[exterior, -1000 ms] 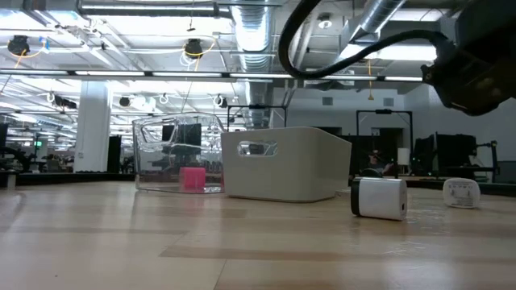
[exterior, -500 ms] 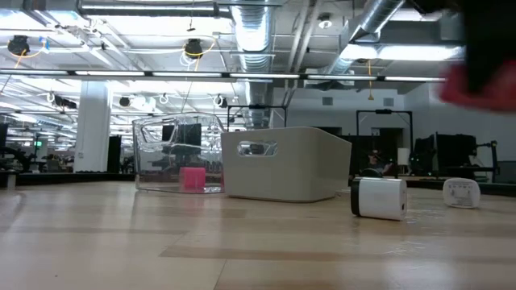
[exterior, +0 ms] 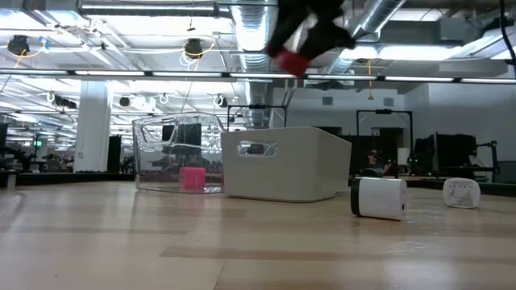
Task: Pick & Place Office items
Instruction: Put the red charger adapter into the transparent bin
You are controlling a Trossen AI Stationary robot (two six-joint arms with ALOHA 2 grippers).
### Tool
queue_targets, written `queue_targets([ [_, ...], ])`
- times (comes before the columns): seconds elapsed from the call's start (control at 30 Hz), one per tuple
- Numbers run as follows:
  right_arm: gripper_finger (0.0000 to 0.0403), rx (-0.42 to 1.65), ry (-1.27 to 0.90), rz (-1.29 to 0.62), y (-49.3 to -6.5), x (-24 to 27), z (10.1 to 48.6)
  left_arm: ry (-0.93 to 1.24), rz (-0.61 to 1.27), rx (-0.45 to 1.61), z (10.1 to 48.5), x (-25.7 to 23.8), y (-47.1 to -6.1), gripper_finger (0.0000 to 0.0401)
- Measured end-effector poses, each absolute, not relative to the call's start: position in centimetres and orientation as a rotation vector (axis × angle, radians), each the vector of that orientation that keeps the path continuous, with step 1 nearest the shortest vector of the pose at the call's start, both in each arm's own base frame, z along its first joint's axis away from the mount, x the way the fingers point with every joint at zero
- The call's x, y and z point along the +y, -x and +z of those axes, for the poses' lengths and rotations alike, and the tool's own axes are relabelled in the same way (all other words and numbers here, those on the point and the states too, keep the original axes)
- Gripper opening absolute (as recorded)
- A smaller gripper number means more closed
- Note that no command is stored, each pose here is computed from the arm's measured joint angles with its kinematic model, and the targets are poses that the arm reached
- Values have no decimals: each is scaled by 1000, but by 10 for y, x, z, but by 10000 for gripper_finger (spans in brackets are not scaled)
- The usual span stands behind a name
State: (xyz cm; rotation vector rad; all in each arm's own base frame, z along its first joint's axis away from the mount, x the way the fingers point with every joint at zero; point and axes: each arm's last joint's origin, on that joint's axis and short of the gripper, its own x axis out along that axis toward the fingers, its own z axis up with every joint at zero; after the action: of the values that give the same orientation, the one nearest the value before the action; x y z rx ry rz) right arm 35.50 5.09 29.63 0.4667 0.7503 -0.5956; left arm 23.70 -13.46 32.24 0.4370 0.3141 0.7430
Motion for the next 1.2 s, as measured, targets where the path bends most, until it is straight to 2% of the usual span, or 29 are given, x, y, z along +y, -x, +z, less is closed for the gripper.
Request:
queue_targets([
  [0.23, 200, 618, -547, -457, -388, -46, 296, -372, 731, 325, 321, -127, -211, 181],
  [0.47, 200, 603, -708, -307, -416, -105, 251, -284, 735, 309, 320, -120, -194, 175],
  [0.6, 200, 697, -715, -316, -425, -108, 218, -302, 730, 318, 312, -117, -188, 175],
  [0.7, 200, 738, -705, -307, -428, -106, 206, -277, 735, 303, 314, -112, -183, 175],
  [1.03, 200, 716, -650, -341, -428, -106, 210, -212, 730, 264, 309, -99, -165, 175],
  [1.1, 221, 704, -645, -342, -428, -106, 213, -203, 728, 261, 308, -97, -163, 174],
  [1.2, 275, 693, -642, -343, -427, -106, 215, -186, 725, 252, 307, -95, -160, 171],
])
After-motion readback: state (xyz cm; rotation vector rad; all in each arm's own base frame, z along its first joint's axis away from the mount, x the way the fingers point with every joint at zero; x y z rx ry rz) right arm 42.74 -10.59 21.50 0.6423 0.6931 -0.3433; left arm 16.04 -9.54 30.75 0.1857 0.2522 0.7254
